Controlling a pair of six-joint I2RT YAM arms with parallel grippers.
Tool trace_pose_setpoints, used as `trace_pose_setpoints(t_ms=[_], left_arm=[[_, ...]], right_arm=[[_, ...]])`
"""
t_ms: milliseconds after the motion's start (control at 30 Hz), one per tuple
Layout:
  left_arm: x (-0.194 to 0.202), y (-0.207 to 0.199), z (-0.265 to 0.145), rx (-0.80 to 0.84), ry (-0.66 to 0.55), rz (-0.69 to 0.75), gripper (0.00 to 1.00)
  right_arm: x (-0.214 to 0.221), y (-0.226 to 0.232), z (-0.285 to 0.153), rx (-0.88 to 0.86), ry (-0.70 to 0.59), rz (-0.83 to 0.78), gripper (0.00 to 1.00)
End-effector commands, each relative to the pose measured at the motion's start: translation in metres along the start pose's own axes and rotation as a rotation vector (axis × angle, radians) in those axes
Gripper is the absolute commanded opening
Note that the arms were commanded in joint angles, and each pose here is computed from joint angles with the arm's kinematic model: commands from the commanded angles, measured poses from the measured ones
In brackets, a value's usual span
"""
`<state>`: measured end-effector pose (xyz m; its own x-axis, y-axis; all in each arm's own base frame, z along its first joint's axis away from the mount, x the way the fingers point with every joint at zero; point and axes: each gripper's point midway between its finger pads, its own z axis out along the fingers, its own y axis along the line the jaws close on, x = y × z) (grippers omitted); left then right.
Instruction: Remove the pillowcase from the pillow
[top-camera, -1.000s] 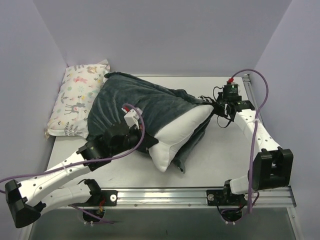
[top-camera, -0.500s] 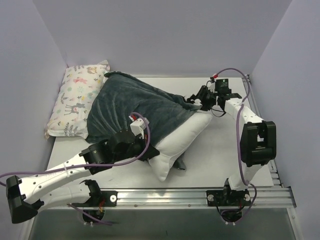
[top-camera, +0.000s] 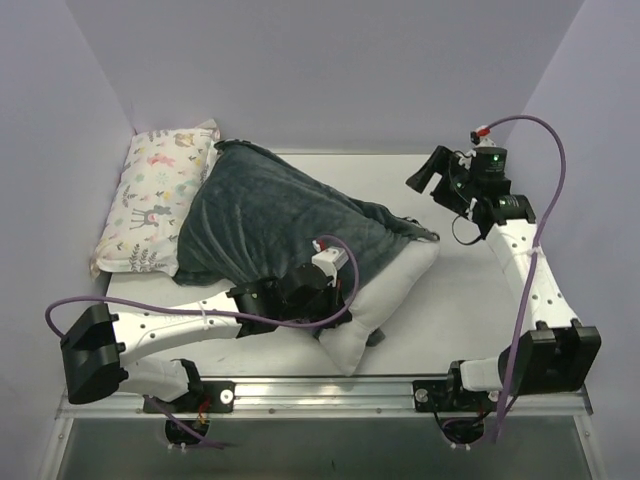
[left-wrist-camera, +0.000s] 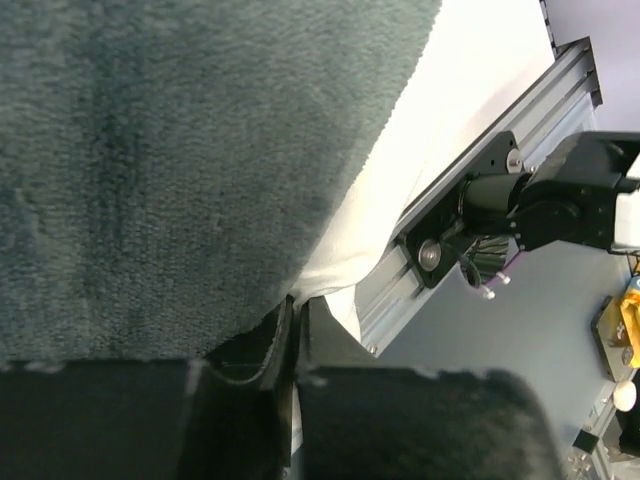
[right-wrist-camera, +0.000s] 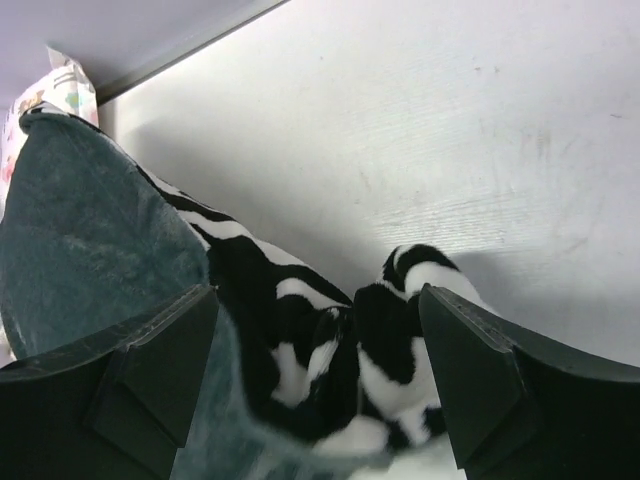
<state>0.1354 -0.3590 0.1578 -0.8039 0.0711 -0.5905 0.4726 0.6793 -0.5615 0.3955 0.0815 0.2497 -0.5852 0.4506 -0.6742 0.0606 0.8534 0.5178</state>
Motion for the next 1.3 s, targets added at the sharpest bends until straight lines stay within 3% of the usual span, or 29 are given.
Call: trace_pose_setpoints(t_ms=[0, 100, 133, 233, 333, 433, 633, 767, 933, 1133, 1233, 1267], left_arm=[[-0.022, -0.015, 0.012, 0.016, -0.064, 0.028, 0.08], [-0.036, -0.029, 0.021, 0.043, -0.093, 0.043, 0.25], [-0.045, -0.040, 0.020, 0.071, -0.108, 0.047, 0.37], [-0.059, -0.060, 0.019, 0.132, -0.131, 0.087, 0.61], [-0.083, -0.087, 0.006, 0.213, -0.198, 0.121, 0.71], [-0.114, -0.100, -0.015, 0.208, -0.281, 0.136, 0.74], [-0.190, -0.032, -0.049, -0.163, -0.452, 0.075, 0.81], [-0.215, 0.026, -0.030, -0.270, -0.408, 0.069, 0.84], [-0.224, 0.041, 0.007, -0.228, -0.315, 0.161, 0.87], [-0.223, 0.064, 0.049, -0.220, -0.226, 0.145, 0.86], [-0.222, 0.077, 0.054, -0.250, -0.215, 0.121, 0.83], [-0.221, 0.080, 0.055, -0.257, -0.214, 0.112, 0.76]], right_arm=[[0.008, -0.018, -0.023, 0.091, -0.010, 0.009, 0.84], [0.025, -0.024, -0.049, 0.100, -0.033, 0.018, 0.87], [0.033, -0.026, -0.060, 0.093, -0.048, 0.019, 0.87], [0.057, -0.029, -0.076, 0.064, -0.043, 0.039, 0.88], [0.079, -0.032, -0.087, 0.040, -0.039, 0.056, 0.89], [0.109, -0.045, -0.090, 0.036, -0.016, 0.080, 0.90], [0.145, -0.036, -0.079, -0.090, 0.027, 0.134, 0.94], [0.150, -0.018, -0.081, -0.144, 0.019, 0.116, 0.96], [0.159, -0.002, -0.081, -0.196, 0.015, 0.121, 1.00], [0.186, -0.004, -0.059, -0.216, 0.090, 0.164, 1.00], [0.191, -0.009, -0.046, -0.208, 0.092, 0.167, 1.00], [0.192, -0.009, -0.044, -0.210, 0.093, 0.177, 1.00]])
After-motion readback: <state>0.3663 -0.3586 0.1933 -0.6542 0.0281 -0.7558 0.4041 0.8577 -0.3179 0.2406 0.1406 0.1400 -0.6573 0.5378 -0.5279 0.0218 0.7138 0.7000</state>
